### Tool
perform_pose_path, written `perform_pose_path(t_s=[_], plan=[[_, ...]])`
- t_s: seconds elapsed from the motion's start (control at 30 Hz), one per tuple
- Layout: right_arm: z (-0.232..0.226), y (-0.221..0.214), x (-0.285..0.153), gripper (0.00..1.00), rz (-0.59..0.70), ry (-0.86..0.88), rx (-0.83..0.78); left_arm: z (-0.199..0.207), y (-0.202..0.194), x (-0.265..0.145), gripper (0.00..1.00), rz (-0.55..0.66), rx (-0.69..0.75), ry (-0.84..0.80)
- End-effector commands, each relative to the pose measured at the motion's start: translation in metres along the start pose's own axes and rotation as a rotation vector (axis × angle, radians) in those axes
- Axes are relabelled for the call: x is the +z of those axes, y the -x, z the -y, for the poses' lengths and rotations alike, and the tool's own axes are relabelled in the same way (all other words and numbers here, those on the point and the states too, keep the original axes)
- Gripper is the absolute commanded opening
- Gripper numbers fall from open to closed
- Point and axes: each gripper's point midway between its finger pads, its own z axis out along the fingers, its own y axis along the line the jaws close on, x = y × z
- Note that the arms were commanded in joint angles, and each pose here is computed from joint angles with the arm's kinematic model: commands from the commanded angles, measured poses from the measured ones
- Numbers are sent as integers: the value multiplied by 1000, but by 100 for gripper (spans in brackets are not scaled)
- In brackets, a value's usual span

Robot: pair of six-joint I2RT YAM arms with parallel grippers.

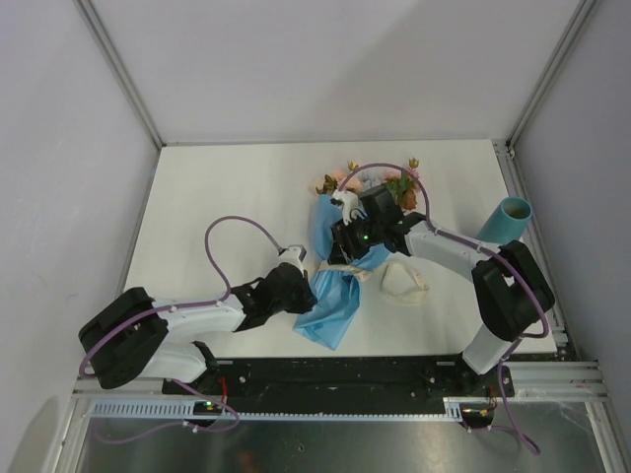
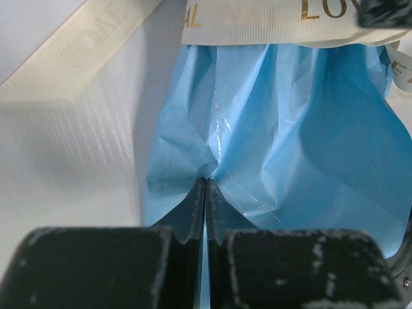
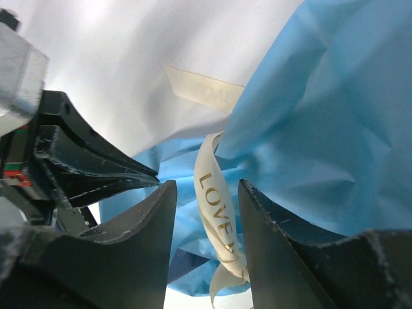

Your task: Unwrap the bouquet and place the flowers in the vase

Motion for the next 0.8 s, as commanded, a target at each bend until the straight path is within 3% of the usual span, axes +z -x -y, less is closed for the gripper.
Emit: perform_pose_path(t_s=[0.0,0.1,0.3,0.5,0.77], plan=[[2,-5,11,49,-46,1,-20,11,13,0,3,44,-15,-16],[-2,-9,15,48,-66,20,-23,11,13,-1,4,44,-17,-16],[-5,10,6,16,-4,-28,-44,6,12,0,1,48,-22,6],[-6,51,-15,4,160,-195,-157,-5,5,4,0,29,-36,60],[4,59,-13,4,242,-489,-348,-3,6,6,0,32,-38,66]])
